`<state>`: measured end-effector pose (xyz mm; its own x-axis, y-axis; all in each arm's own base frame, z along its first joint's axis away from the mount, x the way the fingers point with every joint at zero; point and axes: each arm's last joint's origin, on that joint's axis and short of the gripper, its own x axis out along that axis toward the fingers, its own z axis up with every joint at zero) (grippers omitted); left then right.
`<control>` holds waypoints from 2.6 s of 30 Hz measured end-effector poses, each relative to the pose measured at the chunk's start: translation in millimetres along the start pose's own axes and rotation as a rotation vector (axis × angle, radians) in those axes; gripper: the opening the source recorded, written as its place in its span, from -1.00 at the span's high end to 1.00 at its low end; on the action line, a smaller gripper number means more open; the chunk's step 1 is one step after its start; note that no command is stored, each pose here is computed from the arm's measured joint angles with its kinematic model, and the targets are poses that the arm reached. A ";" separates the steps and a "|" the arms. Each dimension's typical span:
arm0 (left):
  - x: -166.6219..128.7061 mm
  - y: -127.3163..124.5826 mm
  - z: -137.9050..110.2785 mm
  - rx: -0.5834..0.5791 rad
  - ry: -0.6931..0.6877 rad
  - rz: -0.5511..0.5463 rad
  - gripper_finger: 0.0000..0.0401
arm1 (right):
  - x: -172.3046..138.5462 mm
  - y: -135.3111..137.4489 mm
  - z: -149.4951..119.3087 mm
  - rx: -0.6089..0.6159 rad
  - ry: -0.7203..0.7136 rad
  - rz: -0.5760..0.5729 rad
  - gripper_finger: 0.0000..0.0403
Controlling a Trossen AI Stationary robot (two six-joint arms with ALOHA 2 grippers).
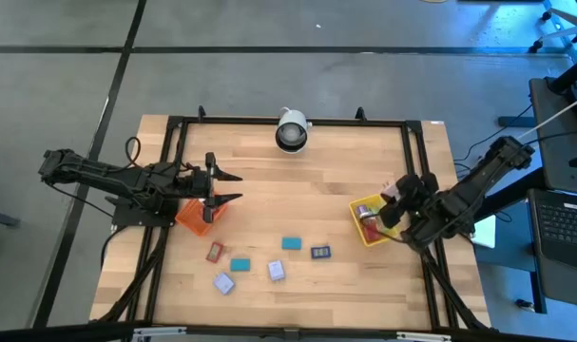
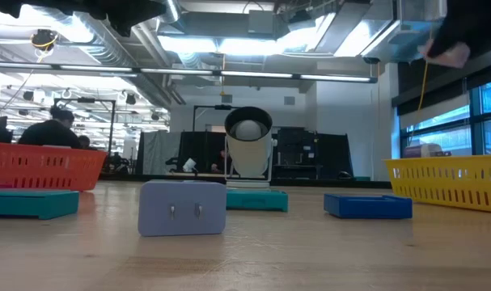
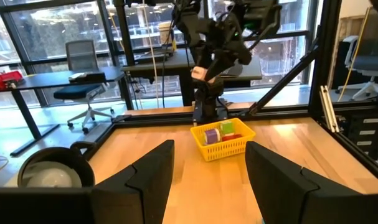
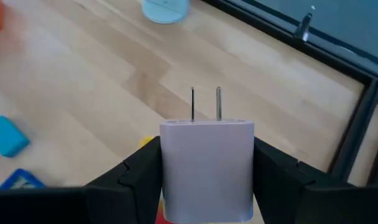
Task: Pick & Place Office items
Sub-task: Put the white charger adapter into the yellow basket
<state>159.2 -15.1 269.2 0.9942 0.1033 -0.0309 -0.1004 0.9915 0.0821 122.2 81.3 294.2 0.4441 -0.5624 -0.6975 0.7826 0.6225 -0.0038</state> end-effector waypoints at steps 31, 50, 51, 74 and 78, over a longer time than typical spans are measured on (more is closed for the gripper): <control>46.5 24.5 -28.2 -0.055 0.106 0.384 0.03 | 60.9 7.3 -71.9 0.012 -0.087 0.360 0.01; 48.4 24.4 -28.4 0.011 0.111 0.383 0.03 | 73.5 3.3 -106.8 0.078 0.028 0.447 0.01; 48.4 24.4 -28.4 0.011 0.111 0.382 0.03 | 74.8 3.4 -108.9 0.082 0.038 0.444 0.01; 48.7 23.6 -28.4 -0.009 0.106 0.356 0.03 | 93.3 -1.4 -128.5 0.111 0.094 0.420 0.01; 48.7 23.7 -28.4 -0.009 0.106 0.356 0.03 | 92.9 -0.4 -128.2 0.106 0.090 0.430 0.01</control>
<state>204.1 15.7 241.4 0.8873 0.4490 -0.1050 -0.4401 0.8926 0.0979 107.2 98.5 137.6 0.7026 -0.2128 -0.6790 0.5778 0.7276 0.3698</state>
